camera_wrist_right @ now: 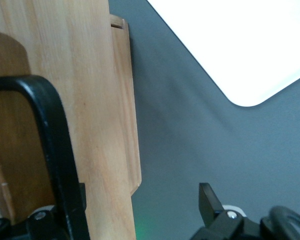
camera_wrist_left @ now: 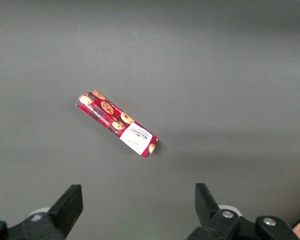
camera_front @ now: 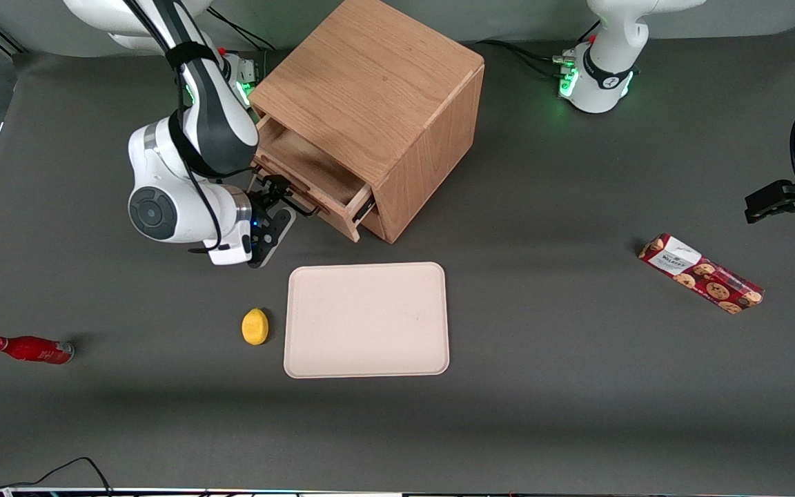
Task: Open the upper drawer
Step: 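Pull the handle outward from the cabinet with the right gripper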
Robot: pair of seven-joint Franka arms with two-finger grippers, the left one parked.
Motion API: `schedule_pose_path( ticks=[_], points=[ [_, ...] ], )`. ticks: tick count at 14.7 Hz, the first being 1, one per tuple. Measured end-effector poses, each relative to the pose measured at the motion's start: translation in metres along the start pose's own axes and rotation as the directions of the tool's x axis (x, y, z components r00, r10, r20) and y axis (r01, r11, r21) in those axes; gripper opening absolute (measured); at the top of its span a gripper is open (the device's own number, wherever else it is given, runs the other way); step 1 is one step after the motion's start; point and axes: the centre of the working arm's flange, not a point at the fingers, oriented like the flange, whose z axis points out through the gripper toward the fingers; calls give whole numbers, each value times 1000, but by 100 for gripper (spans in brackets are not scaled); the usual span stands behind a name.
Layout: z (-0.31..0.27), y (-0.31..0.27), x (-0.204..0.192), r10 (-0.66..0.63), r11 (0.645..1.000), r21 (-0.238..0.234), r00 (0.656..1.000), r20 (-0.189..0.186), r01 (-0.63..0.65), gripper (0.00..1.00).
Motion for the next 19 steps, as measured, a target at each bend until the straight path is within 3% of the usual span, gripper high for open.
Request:
schedule_pose_path(
  ticks=[19],
  points=[
    [-29,63,-10,-65,997,-35,997,-50,64,100]
  ],
)
